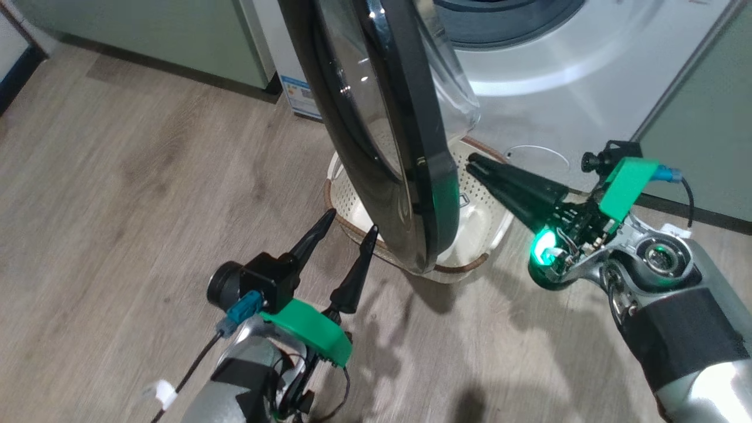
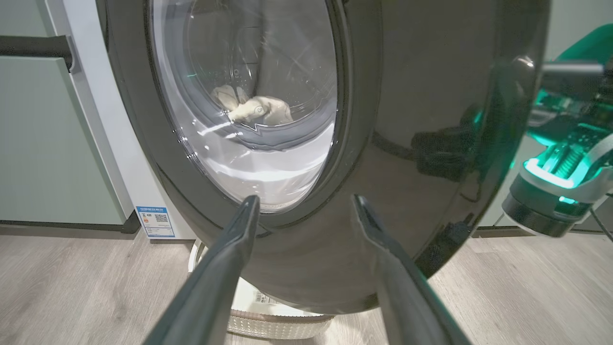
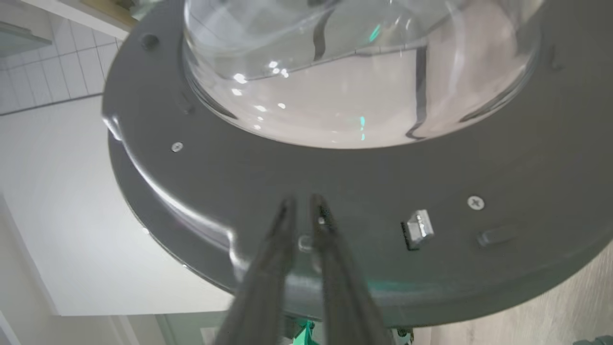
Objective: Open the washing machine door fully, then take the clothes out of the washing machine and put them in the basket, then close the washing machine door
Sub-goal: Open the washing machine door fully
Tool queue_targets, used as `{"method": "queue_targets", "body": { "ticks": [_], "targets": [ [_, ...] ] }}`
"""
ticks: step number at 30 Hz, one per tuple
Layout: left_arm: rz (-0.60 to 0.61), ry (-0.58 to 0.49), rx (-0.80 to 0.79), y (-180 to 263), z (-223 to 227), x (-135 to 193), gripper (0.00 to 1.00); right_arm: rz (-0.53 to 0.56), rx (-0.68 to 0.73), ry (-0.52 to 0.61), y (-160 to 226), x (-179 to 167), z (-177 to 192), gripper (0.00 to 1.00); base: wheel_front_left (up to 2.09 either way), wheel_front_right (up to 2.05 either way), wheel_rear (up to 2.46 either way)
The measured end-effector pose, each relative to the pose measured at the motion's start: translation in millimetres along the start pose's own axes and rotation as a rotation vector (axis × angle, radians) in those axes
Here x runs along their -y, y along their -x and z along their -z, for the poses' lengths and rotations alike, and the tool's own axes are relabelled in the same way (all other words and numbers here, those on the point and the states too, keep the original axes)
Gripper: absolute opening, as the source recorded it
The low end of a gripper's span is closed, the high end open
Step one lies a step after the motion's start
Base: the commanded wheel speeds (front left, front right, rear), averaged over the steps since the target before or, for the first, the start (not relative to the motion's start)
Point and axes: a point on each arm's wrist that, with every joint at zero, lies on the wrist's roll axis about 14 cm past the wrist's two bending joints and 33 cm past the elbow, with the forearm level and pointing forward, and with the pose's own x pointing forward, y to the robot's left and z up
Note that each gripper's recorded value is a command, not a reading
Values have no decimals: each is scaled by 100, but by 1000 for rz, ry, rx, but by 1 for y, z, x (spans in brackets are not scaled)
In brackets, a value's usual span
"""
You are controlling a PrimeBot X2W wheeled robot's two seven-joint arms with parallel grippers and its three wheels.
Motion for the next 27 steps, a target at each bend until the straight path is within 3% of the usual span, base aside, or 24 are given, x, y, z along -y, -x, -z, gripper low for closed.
{"method": "queue_targets", "body": {
  "ticks": [14,27],
  "targets": [
    [1,16,-7,7,3,3,100,-17,194,12,43,-5,-15,100,0,0,0],
    [27,9,-7,6,4,10,100,-15,504,46,129,-3,-26,100,0,0,0]
  ]
}}
